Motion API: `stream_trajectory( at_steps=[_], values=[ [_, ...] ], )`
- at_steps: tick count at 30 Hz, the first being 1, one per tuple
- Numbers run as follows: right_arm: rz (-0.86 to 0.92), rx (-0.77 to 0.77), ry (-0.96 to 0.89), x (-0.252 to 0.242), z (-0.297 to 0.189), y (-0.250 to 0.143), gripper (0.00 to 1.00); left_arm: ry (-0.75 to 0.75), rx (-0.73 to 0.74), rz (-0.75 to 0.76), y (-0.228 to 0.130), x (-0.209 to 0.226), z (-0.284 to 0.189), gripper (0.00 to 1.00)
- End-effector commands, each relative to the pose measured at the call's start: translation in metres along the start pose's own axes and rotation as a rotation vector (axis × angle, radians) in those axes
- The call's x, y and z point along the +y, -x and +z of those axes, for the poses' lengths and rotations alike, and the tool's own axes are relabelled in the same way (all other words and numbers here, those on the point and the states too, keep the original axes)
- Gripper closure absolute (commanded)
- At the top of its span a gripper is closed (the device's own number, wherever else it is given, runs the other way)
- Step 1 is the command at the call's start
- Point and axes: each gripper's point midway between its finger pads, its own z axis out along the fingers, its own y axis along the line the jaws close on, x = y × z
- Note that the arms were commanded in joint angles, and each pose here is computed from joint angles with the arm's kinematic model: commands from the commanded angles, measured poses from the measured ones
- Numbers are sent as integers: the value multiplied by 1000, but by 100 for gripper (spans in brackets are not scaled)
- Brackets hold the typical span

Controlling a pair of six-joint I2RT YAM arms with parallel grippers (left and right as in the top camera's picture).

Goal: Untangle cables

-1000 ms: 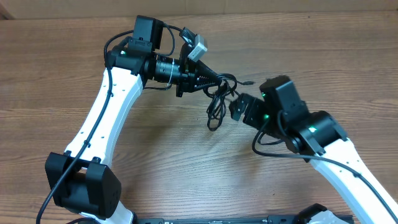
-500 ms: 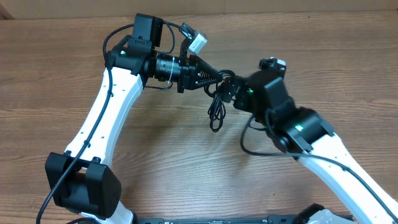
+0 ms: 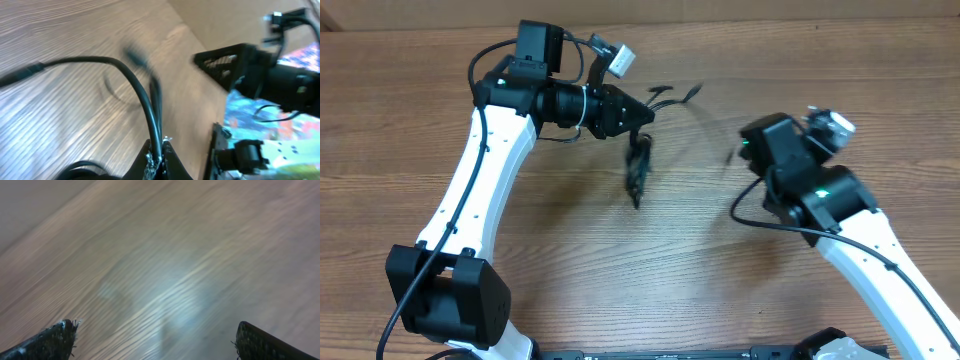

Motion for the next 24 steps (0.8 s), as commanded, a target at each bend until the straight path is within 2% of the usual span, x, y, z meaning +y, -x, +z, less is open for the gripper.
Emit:
stream_trajectory(
  at_steps=[1,4,10,12,13,14,15,17,20,22,24],
  values=[
    [87,-26,-25,-11,-7,15,0,58,1,-18,2,9,-3,96],
    [87,81,36,0,-7,-3,0,57,1,-30,2,9,-2,96],
    [48,387,251,38,-25,-52,0,85,0,-148,1,13,-3,96],
    [-109,495,456,67,-45,-69,0,142,-3,-244,0,23,-4,96],
    [-238,562,657,91,-69,-82,0,203,-12,-357,-2,33,-6,96],
    [-292,580,747,102,-82,-88,0,237,-21,-428,-3,39,-7,96],
    [-358,578,830,112,-94,-93,0,268,-32,-513,-4,44,-8,96],
    [-429,534,865,119,-100,-98,0,289,-55,-665,-5,47,-9,96],
    [-513,365,748,121,-85,-99,0,288,-85,-950,-9,47,-9,96],
    [-548,322,716,122,-82,-102,0,286,-92,-1067,-11,46,-9,96],
    [-593,321,731,125,-83,-108,0,288,-87,-1102,-14,45,-9,96]
  ],
)
